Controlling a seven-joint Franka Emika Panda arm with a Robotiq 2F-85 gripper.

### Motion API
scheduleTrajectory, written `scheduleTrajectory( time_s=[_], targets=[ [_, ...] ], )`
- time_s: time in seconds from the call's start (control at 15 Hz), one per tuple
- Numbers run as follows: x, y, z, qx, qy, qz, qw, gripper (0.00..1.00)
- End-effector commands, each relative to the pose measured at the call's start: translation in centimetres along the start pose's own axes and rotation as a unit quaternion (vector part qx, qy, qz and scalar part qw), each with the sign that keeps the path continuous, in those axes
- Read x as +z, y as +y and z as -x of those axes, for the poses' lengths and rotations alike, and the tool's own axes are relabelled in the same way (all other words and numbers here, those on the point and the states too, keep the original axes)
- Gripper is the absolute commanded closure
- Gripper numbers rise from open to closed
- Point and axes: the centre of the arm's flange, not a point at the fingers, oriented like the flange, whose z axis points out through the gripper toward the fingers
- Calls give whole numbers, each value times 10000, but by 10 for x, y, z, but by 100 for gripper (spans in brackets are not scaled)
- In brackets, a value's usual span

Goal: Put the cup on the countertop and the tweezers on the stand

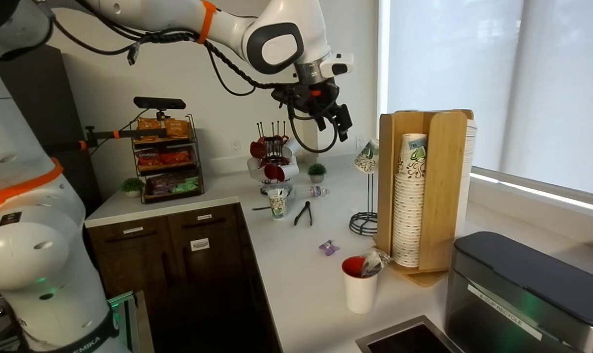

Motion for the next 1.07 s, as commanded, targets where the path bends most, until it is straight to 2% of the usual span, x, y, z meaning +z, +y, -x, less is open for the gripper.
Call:
scheduleTrajectory(
  time_s=[0.0, 0.07, 0.13, 0.2, 0.27, 0.33, 0.47, 0.67, 0.87, 0.93, 1.0],
  targets=[
    [-3, 3, 0, 20, 23, 7, 10000, 0],
    [-4, 3, 0, 26, 37, 10, 10000, 0],
    [5, -5, -7, -44, 276, 75, 9996, 0],
    [14, -12, -17, -154, 429, 321, 9984, 0],
    [28, -26, -31, -373, 657, 362, 9965, 0],
    [41, -39, -44, -633, 812, 579, 9930, 0],
    [69, -69, -65, -1113, 992, 696, 9864, 0],
    [112, -105, -90, -1809, 975, 847, 9750, 0],
    [137, -113, -118, -2418, 978, 1164, 9583, 0],
    [136, -111, -121, -2391, 956, 1281, 9577, 0],
    [129, -106, -92, -2298, 950, 1060, 9628, 0]
  ],
)
